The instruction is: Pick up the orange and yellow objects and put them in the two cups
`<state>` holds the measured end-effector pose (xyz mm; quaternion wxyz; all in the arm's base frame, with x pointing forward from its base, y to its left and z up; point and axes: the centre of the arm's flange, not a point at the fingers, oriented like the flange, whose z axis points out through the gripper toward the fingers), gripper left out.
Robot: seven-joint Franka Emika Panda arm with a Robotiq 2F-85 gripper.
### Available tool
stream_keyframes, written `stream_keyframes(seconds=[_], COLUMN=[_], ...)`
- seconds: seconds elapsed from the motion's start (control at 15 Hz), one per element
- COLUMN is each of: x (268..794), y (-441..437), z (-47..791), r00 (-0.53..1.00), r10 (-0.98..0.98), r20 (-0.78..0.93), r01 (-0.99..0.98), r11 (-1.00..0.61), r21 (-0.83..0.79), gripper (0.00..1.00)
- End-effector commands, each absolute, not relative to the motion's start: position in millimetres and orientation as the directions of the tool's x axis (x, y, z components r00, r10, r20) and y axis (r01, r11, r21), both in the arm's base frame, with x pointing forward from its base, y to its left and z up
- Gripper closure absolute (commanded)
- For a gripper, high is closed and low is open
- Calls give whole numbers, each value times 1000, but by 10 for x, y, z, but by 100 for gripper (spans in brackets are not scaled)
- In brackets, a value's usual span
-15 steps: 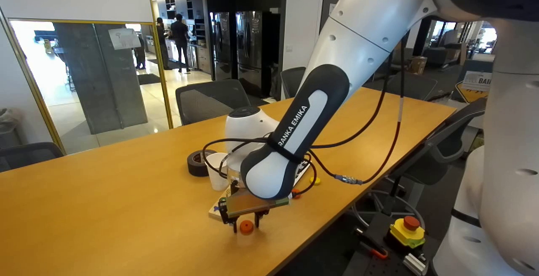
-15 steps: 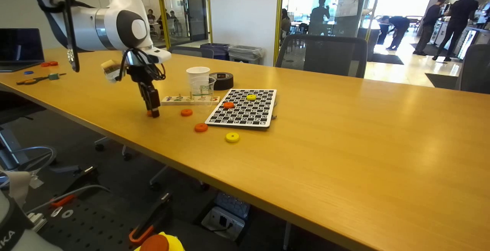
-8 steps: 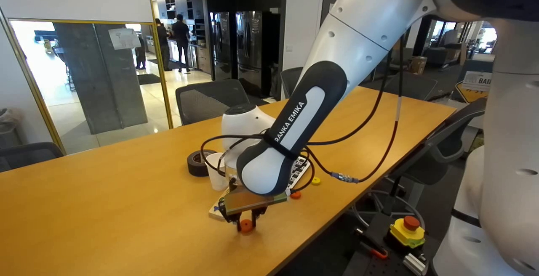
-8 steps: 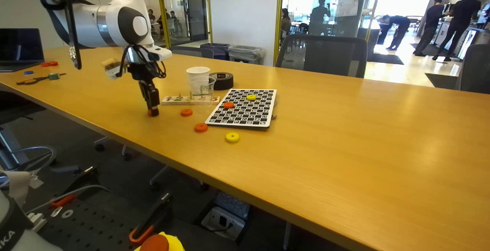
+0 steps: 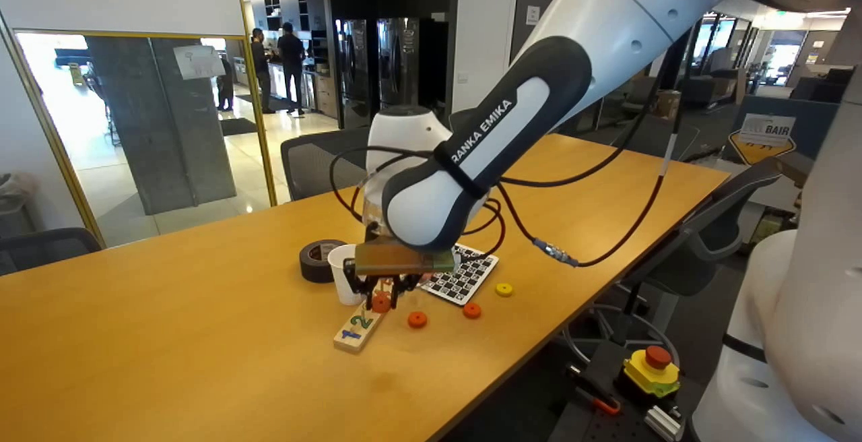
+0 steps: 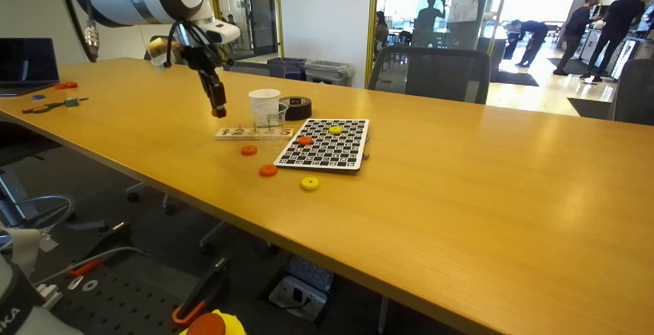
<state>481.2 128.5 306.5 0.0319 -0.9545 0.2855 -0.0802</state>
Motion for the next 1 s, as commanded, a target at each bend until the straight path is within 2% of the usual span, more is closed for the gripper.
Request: stream_keyframes(seconds=[0.0, 0.4, 0.93], x=[4805, 5062, 5316], y=[908, 269, -10], z=[3612, 3707, 3429], r00=[769, 692, 731], r10=[-597, -674, -657], r20=[229, 259, 181], r01=[-573, -649, -633], r11=[-803, -738, -753], r21=[-167, -184, -178], gripper=[83, 83, 83])
